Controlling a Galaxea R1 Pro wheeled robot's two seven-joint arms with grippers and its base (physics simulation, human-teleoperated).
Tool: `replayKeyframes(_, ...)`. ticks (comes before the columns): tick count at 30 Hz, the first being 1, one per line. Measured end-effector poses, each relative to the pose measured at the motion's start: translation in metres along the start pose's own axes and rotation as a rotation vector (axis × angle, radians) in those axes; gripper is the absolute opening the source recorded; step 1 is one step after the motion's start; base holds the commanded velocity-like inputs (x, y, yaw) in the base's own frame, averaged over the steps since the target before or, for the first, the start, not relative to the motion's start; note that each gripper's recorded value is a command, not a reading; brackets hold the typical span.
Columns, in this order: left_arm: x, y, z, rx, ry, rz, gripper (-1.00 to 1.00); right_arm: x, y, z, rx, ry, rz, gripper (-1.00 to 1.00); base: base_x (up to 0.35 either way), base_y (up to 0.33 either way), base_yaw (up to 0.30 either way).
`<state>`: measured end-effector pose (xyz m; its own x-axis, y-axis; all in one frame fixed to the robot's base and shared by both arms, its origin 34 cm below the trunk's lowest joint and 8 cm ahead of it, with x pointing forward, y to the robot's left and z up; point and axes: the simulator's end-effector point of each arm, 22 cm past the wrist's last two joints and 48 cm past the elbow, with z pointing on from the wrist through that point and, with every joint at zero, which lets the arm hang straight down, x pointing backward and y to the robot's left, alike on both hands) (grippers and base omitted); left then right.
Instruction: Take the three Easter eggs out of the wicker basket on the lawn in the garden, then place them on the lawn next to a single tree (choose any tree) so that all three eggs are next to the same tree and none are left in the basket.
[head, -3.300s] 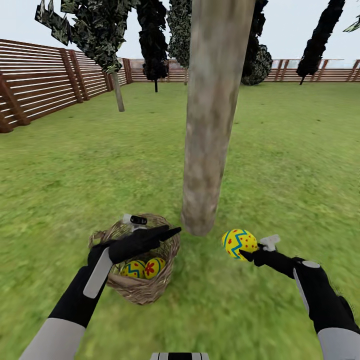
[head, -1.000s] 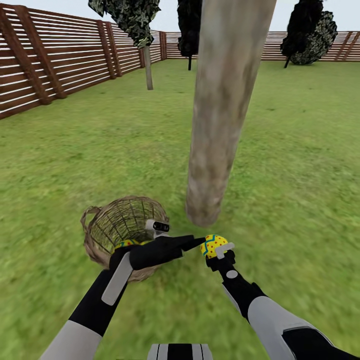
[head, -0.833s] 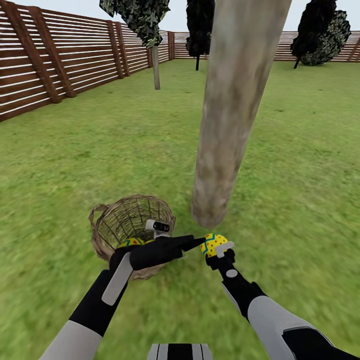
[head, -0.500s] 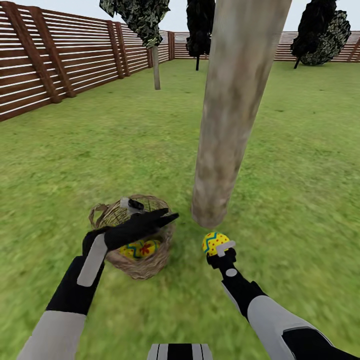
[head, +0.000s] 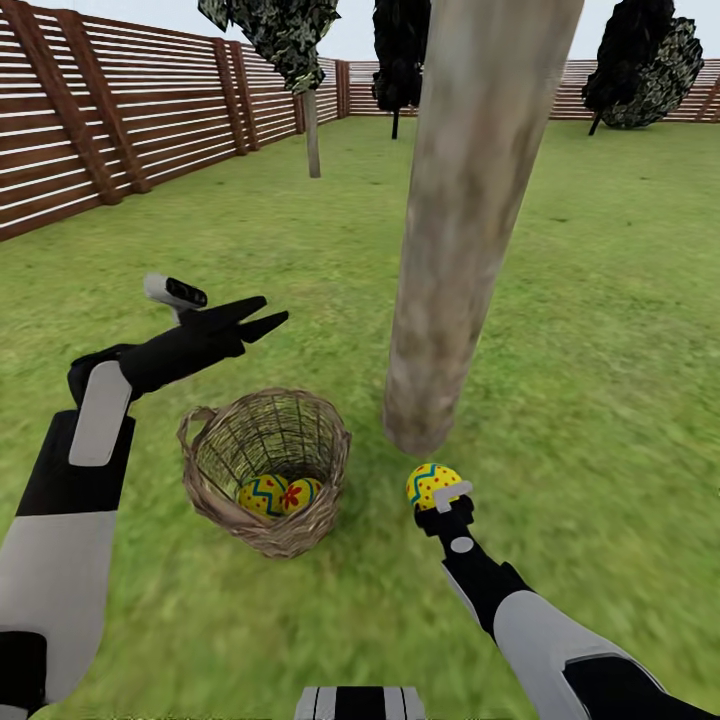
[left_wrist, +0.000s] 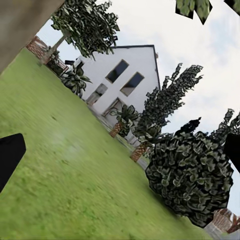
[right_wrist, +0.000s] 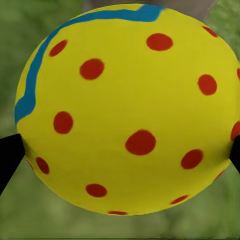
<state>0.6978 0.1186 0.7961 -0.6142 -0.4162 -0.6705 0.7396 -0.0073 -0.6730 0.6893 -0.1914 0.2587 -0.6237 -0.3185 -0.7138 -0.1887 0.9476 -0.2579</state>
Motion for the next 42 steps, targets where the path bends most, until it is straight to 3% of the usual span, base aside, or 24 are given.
replayKeyframes(4,0.000,-0.002,-0.001,0.052,-0.024,-0.037,1.00,0.010,-0.001,0.004,0.014,0.016,0.003,-1.00,0.000,0.000,0.000)
replayKeyframes(7,0.003,0.004,0.000,0.056,-0.026,-0.052,1.00,0.010,-0.009,0.009,0.051,0.024,0.001,-1.00,0.000,0.000,0.000)
replayKeyframes(13,0.011,0.018,0.000,0.056,-0.026,-0.079,1.00,-0.003,-0.012,0.024,0.059,0.042,-0.003,-1.00,0.000,0.000,0.000)
replayKeyframes(15,0.014,0.023,0.001,0.056,-0.027,-0.087,1.00,0.009,-0.001,0.025,0.044,0.114,-0.016,-1.00,0.000,0.000,0.000)
replayKeyframes(19,0.019,0.032,0.000,0.054,-0.029,-0.104,1.00,0.027,0.029,0.026,-0.007,0.188,-0.030,-1.00,0.000,0.000,0.000)
replayKeyframes(23,0.018,0.036,-0.002,0.077,-0.045,-0.127,1.00,0.029,0.033,0.030,-0.012,0.188,-0.026,-1.00,0.000,0.000,0.000)
replayKeyframes(27,0.021,0.045,-0.005,0.075,-0.050,-0.142,1.00,0.012,0.029,0.040,-0.004,0.142,-0.006,-1.00,0.000,0.000,0.000)
replayKeyframes(42,0.028,0.071,-0.019,0.098,-0.084,-0.210,1.00,0.050,0.040,0.052,-0.018,0.195,-0.007,-1.00,0.000,0.000,0.000)
